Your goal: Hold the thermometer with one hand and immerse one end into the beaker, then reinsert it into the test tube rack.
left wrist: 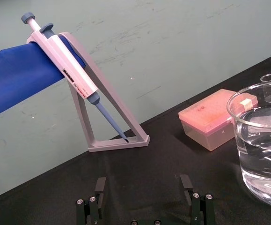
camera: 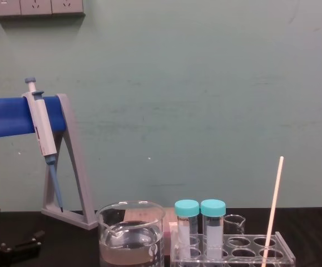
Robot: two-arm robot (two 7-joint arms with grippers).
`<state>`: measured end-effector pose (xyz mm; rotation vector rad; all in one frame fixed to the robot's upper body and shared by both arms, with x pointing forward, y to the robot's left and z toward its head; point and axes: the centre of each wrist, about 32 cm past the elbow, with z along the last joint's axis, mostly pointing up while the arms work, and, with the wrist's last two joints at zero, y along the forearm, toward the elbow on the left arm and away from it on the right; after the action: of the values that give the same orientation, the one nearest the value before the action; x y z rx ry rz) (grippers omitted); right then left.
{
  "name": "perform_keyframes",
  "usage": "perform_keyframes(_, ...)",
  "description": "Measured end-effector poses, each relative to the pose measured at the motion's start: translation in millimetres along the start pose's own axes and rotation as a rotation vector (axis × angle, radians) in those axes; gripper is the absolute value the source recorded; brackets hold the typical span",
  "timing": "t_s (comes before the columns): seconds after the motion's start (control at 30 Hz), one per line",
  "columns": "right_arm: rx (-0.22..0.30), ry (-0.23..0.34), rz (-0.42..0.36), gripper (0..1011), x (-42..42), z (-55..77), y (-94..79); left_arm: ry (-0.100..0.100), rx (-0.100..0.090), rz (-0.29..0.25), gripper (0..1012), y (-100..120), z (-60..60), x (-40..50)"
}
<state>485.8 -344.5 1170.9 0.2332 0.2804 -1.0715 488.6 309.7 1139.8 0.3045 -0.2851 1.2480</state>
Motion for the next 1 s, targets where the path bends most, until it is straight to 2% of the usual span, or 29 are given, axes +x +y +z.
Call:
perform_keyframes(0.1, -0.006, 0.058, -0.002, 1002, 4.5, -0.1, 6.1, 0.0, 0.0, 0.0, 1004, 0.0, 0.0, 0.0)
perform_keyframes(0.13, -0.013, 0.1, -0.004, 1002, 7.6, -0.4, 10.8, 0.0, 0.0, 0.0, 1004, 0.0, 0.0, 0.0)
perform_keyframes(0.23, -0.027, 0.163, -0.007, 1002, 12.0, -0.9, 18.7, 0.0, 0.0, 0.0, 1004, 0.0, 0.0, 0.0)
perform_keyframes(0.27, -0.039, 0.201, -0.006, 1002, 14.9, -0.8, 23.8, 0.0, 0.0, 0.0, 1004, 0.0, 0.0, 0.0)
perform_keyframes(0.43, -0.065, 0.268, 0.02, 1002, 18.9, 2.1, 37.7, 0.0, 0.0, 0.0, 1004, 0.0, 0.0, 0.0)
perform_keyframes(0.8, -0.081, 0.254, 0.073, 1002, 10.0, 9.4, 48.8, 0.0, 0.0, 0.0, 1004, 0.0, 0.0, 0.0)
perform_keyframes(1.0, -0.135, 0.19, 0.086, 1002, 8.0, 11.7, 61.9, 0.0, 0.0, 0.0, 1004, 0.0, 0.0, 0.0)
